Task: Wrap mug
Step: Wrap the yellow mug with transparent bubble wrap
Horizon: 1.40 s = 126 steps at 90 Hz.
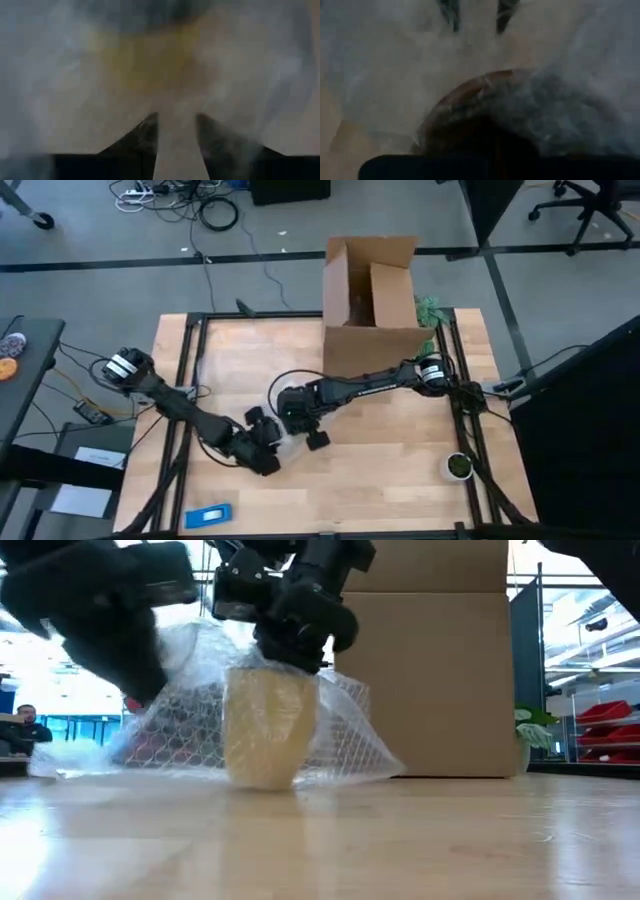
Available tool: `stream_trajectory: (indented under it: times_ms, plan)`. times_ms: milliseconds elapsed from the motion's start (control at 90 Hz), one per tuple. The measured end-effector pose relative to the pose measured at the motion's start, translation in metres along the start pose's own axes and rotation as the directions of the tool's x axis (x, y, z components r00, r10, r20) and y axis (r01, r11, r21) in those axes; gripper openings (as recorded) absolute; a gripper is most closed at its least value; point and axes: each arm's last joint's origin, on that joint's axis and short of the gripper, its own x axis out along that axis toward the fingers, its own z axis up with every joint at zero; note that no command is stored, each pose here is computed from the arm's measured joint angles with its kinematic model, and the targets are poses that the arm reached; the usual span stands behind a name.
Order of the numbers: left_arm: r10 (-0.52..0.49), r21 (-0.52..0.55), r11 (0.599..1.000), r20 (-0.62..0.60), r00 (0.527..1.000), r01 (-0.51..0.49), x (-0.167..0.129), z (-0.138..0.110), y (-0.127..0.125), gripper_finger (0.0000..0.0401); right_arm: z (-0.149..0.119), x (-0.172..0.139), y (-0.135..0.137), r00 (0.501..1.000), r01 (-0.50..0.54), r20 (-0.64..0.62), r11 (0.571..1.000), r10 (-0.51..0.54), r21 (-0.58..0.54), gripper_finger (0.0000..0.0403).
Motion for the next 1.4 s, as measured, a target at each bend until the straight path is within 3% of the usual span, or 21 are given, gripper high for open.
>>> stream_trajectory:
  times_ms: [111, 211, 478, 733, 911, 1122, 1267, 1400]
  plan:
    - [0.137, -0.011, 0.991, -0.007, 0.991, -0.137, -0.008, -0.013, 0.009, 0.0115, -0.001, 0.001, -0.003, 1.000, 0.003, 0.003, 1.000, -0.003, 0.006, 0.0000]
    - [0.223, -0.067, 0.974, 0.107, 0.969, -0.217, 0.000, -0.020, 0.014, 0.0115, -0.002, 0.000, -0.007, 1.000, 0.001, 0.005, 1.000, -0.001, 0.013, 0.0000]
    - [0.150, -0.191, 0.977, 0.330, 0.932, -0.090, 0.057, -0.026, 0.018, 0.0115, -0.001, 0.000, -0.008, 1.000, -0.018, 0.015, 1.000, 0.017, 0.001, 0.0000]
    - [0.039, -0.161, 0.987, 0.408, 0.912, 0.030, 0.091, -0.019, -0.005, 0.0115, -0.009, -0.007, -0.004, 0.995, -0.074, -0.061, 0.997, 0.073, -0.004, 0.0000]
    - [-0.011, -0.124, 0.990, 0.427, 0.904, 0.071, 0.108, -0.004, -0.031, 0.0115, -0.019, -0.010, -0.001, 0.973, -0.186, -0.132, 0.982, 0.188, 0.028, 0.0000]
    - [0.024, -0.054, 0.999, 0.330, 0.944, -0.006, 0.094, 0.001, -0.035, 0.0115, -0.024, -0.014, 0.016, 0.949, -0.198, -0.241, 0.979, 0.204, 0.049, 0.0000]
    - [0.103, -0.023, 0.995, 0.193, 0.976, -0.100, 0.062, -0.009, -0.021, 0.0115, -0.023, -0.014, 0.027, 0.947, -0.177, -0.267, 0.984, 0.179, 0.031, 0.0000]
    - [0.217, -0.027, 0.976, 0.110, 0.970, -0.215, 0.031, -0.019, -0.003, 0.0115, -0.023, -0.014, 0.028, 0.946, -0.174, -0.269, 0.983, 0.182, 0.053, 0.0000]
